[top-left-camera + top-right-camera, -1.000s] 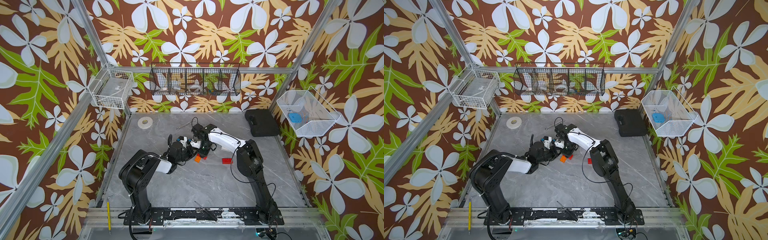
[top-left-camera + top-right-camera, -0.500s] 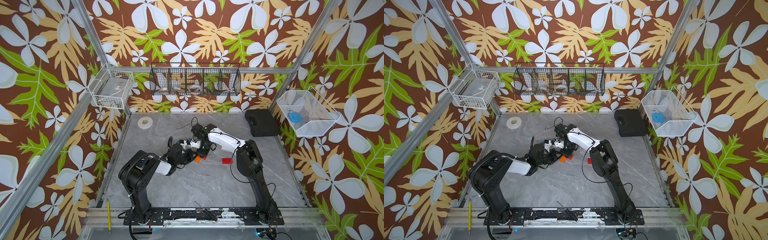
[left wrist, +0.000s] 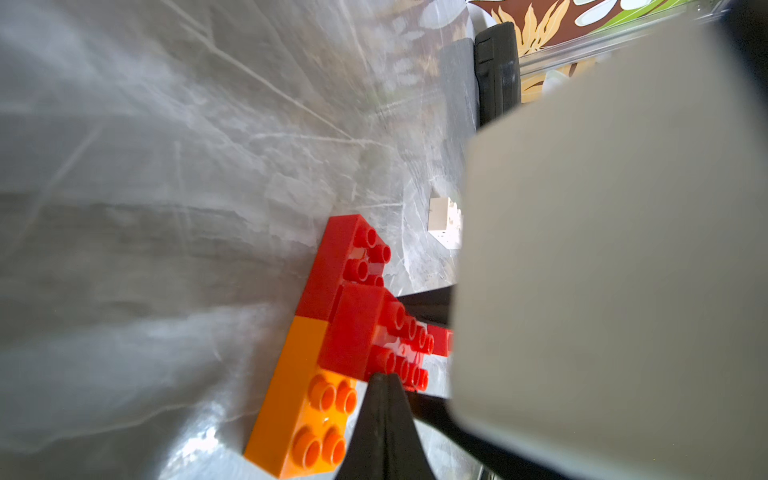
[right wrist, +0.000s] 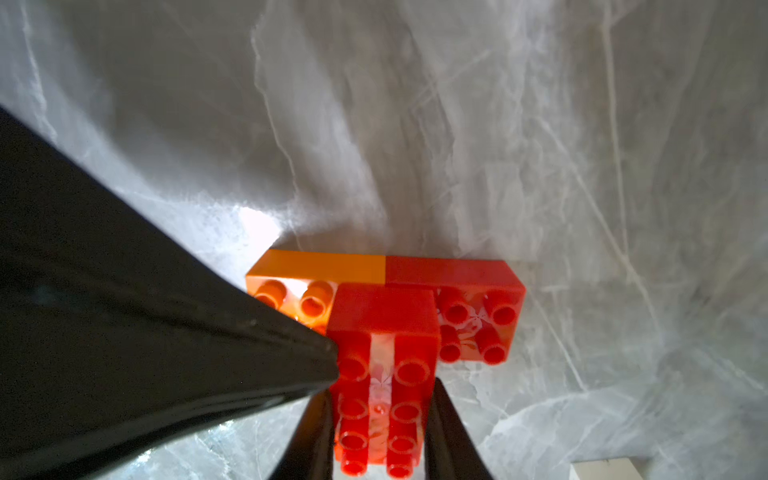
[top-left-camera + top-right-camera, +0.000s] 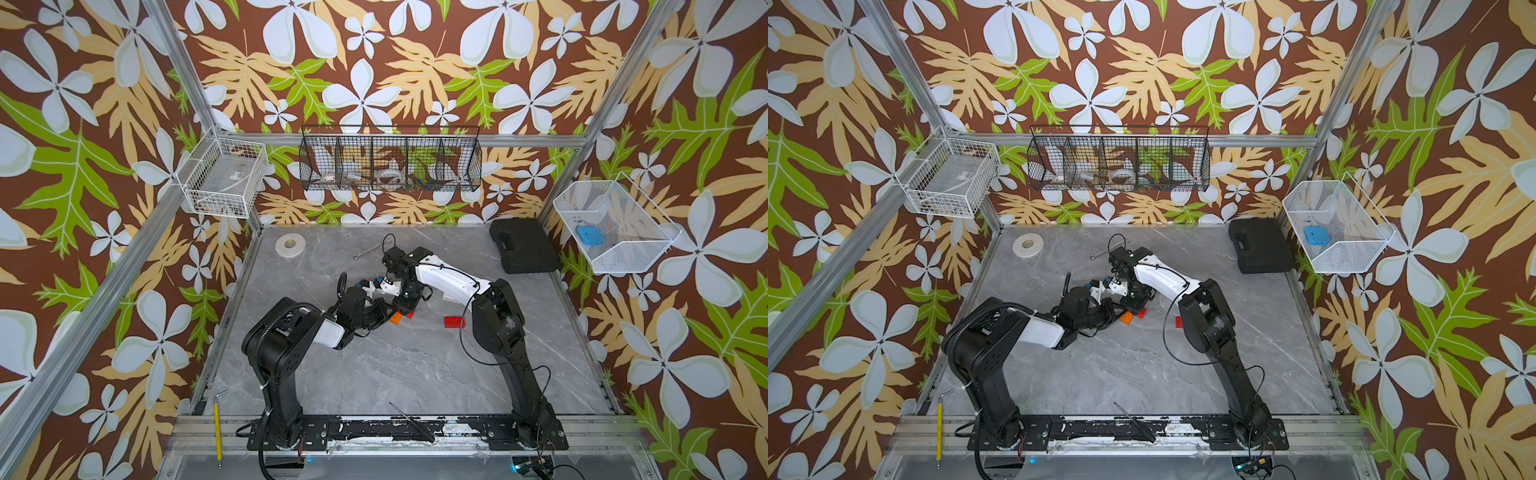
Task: Assemble a rectangle with lego
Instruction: Assemble the lego brick with the lego brick.
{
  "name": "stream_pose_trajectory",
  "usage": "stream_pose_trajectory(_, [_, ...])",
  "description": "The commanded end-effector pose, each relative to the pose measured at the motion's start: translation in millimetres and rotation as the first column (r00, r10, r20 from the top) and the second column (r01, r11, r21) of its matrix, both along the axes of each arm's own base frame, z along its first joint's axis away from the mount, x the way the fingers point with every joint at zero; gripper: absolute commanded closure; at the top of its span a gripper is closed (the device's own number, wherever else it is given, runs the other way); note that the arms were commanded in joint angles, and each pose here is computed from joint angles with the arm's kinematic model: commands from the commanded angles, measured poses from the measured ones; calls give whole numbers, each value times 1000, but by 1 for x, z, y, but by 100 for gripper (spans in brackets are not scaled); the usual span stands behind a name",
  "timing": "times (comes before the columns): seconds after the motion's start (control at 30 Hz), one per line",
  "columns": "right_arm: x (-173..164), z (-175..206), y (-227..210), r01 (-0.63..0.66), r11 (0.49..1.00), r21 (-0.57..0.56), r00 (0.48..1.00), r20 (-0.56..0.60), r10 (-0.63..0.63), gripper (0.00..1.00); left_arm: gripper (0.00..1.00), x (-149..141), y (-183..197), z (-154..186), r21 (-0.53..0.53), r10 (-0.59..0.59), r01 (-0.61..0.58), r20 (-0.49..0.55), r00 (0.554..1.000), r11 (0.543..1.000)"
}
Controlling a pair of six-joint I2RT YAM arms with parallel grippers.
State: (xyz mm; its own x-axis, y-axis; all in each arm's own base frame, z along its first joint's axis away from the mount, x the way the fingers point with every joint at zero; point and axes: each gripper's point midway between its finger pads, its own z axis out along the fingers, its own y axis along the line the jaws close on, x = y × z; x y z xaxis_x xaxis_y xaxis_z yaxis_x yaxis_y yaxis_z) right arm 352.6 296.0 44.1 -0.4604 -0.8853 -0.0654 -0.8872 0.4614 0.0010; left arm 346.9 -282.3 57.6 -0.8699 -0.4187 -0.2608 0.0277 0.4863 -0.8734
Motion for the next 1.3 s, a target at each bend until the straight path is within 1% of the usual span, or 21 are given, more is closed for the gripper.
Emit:
stream_pose_trajectory(0.0, [-11,-9,11,-50,998,28,998,-41,51,90,98,-1,-5,5,-15,-24,24,16,1000,1000])
stream_pose_trajectory(0.07, [-11,-7,12,-53,998,28,998,-38,54,89,98,0,-4,3,2,-20,20,11,1000,1000])
stream_pose_trajectory(0.17, [-11,-6,13,-57,998,27,998,-32,58,83,98,-1,-1,-2,29,-15,15,-1,1000,999])
stream_pose_trajectory(0.23, [-11,-4,13,-57,998,27,998,-31,58,77,98,-2,0,-2,32,-14,14,-4,1000,999])
stream_pose_trajectory(0.3, [-9,-1,15,-57,998,34,998,-21,57,67,98,-2,1,-3,37,-12,12,-8,1000,999])
stream_pose_trajectory(0.37, [-7,2,15,-57,998,31,998,-6,57,60,97,-2,1,-3,39,-10,10,-8,1000,999])
stream_pose_trajectory(0.5, [-6,9,19,-54,997,58,999,6,54,54,97,-2,1,-2,36,-8,8,-6,1000,999])
stream_pose_trajectory(0.57, [-5,12,22,-53,996,70,999,13,52,50,97,-2,1,0,33,-7,7,0,1000,999])
stream_pose_trajectory(0.83, [3,18,23,-37,996,84,998,57,32,47,96,-2,0,10,23,-12,12,17,1000,1000])
stream_pose_trajectory(0.97, [9,22,21,-10,996,88,996,85,2,46,93,-2,3,15,33,-8,7,22,1000,999])
stream_pose_trajectory(1.13, [12,22,19,32,994,104,995,87,-41,45,89,-4,16,20,32,30,-30,25,999,999])
stream_pose_trajectory(1.27, [13,22,23,58,988,140,994,83,-70,44,89,-7,30,25,38,49,-50,32,998,998])
